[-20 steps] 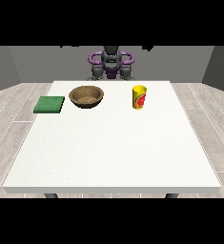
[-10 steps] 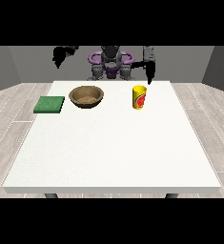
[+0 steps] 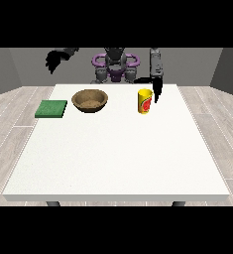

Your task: Pick the cup and pour the ball into the bowl, then pick the bowl and place it on the pad

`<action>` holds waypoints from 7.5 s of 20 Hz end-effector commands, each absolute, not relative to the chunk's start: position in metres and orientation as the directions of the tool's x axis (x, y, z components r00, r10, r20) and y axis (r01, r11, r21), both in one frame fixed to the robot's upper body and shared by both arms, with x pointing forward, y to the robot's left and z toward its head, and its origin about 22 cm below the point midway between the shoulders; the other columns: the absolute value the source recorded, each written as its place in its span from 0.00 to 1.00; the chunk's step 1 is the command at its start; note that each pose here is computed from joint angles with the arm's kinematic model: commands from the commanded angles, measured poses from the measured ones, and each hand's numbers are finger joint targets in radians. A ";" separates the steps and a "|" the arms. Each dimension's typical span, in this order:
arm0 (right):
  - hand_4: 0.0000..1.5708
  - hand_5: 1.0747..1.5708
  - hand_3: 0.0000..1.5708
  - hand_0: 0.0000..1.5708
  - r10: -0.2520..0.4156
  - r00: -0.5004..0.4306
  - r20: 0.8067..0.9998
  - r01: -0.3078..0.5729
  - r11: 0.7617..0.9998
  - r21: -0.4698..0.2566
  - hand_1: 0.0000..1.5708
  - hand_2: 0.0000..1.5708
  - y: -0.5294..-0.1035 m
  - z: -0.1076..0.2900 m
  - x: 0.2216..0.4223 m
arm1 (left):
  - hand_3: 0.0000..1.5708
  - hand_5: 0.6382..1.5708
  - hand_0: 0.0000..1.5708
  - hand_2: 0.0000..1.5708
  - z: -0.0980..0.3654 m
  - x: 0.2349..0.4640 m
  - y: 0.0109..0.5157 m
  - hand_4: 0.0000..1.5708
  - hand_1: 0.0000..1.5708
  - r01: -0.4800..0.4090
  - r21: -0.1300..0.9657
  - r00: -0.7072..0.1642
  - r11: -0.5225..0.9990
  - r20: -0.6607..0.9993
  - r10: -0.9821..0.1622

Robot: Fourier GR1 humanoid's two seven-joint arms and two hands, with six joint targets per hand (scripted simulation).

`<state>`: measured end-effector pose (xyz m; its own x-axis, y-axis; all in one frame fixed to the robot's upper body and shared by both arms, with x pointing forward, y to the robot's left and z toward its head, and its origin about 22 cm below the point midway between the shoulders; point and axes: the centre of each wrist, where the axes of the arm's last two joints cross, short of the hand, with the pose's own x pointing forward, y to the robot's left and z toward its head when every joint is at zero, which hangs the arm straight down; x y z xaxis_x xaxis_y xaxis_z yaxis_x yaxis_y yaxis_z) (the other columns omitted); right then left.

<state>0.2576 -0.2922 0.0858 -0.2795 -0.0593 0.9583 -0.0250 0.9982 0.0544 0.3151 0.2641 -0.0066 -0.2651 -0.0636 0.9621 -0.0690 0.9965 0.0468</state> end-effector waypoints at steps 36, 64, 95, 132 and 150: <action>0.43 0.98 0.10 0.00 -0.092 -0.068 0.993 -0.005 0.996 0.092 0.00 0.00 -0.393 0.061 0.275 | 1.00 0.96 0.86 1.00 -0.033 0.375 0.194 0.93 0.86 -0.231 0.881 -0.151 0.412 0.386 -0.910; 0.44 0.96 0.22 0.00 -0.134 0.022 0.991 0.013 0.991 0.134 0.00 0.00 -0.386 0.005 0.291 | 1.00 1.00 0.12 0.79 0.035 0.363 0.015 0.71 0.12 -0.189 0.857 -0.202 -0.480 -0.512 -0.835; 0.47 0.99 0.00 0.00 -0.202 0.051 0.978 0.231 0.955 0.185 0.00 0.00 -0.333 -0.055 0.265 | 0.00 0.99 0.00 0.00 0.202 0.399 0.334 0.67 0.00 0.031 0.161 -0.245 0.986 0.958 -0.149; 0.54 0.83 0.50 1.00 -0.125 0.199 0.972 0.390 0.920 0.038 1.00 1.00 -0.327 -0.125 0.252 | 0.00 0.96 0.00 0.00 0.267 0.341 0.414 0.65 0.00 0.017 0.160 -0.408 0.987 0.902 -0.139; 0.67 0.97 0.62 1.00 0.127 0.315 0.941 0.446 0.855 -0.265 1.00 1.00 -0.411 -0.037 0.262 | 0.00 0.97 0.00 0.00 0.234 0.335 0.443 0.76 0.00 -0.020 0.107 -0.291 0.994 0.951 -0.108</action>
<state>0.2843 -0.3288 -0.0637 0.1360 -0.0353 0.9901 0.3699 0.9289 -0.0176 0.3394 0.4325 0.2484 -0.3283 -0.1083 0.9383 -0.0013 0.9935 0.1143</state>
